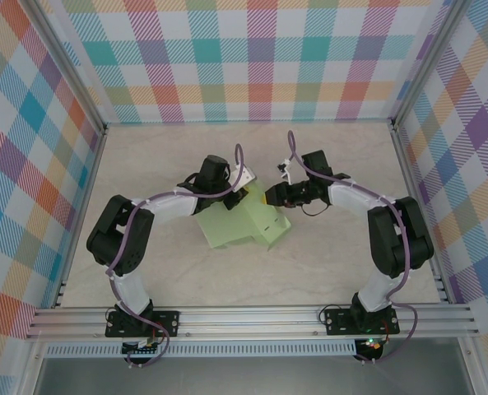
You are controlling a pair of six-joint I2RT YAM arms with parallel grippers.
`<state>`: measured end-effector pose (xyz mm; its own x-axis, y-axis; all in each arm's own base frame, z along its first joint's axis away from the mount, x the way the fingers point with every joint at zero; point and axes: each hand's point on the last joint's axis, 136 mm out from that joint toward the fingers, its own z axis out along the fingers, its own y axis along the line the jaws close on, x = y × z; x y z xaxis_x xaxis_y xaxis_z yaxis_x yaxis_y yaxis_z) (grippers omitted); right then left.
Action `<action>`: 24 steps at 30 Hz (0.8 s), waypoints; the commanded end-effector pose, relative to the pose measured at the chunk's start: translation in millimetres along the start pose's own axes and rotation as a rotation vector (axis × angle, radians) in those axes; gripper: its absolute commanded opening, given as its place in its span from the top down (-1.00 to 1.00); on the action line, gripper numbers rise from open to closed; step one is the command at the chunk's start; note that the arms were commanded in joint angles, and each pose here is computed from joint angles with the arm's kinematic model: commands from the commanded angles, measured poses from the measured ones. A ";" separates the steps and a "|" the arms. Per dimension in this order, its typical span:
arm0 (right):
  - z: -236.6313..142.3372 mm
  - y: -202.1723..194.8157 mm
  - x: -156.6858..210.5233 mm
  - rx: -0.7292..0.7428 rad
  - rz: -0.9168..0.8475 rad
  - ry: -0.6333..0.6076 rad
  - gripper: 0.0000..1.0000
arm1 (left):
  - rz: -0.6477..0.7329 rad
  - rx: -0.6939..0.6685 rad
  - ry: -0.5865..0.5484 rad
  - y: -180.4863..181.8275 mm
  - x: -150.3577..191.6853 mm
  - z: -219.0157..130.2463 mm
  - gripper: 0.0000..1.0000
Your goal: Fold the paper box
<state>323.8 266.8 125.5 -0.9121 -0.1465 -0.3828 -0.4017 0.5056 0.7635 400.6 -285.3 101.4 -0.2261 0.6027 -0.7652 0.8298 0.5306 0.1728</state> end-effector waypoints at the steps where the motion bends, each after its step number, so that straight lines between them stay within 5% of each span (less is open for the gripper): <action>1: 5.8 28.5 1.4 -0.114 -0.028 0.018 0.29 | -0.008 -0.039 -0.064 5.5 -16.9 -3.8 0.88; 24: 27.7 -8.4 21.9 0.157 -0.138 0.132 0.36 | -0.041 -0.067 -0.189 -1.7 -31.2 5.6 0.65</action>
<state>325.3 275.4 106.4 -0.8613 -0.2586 -0.4375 -0.4961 0.6145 0.6135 405.8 -285.3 95.0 -0.2569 0.5280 -0.8094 0.7785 0.6094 0.1505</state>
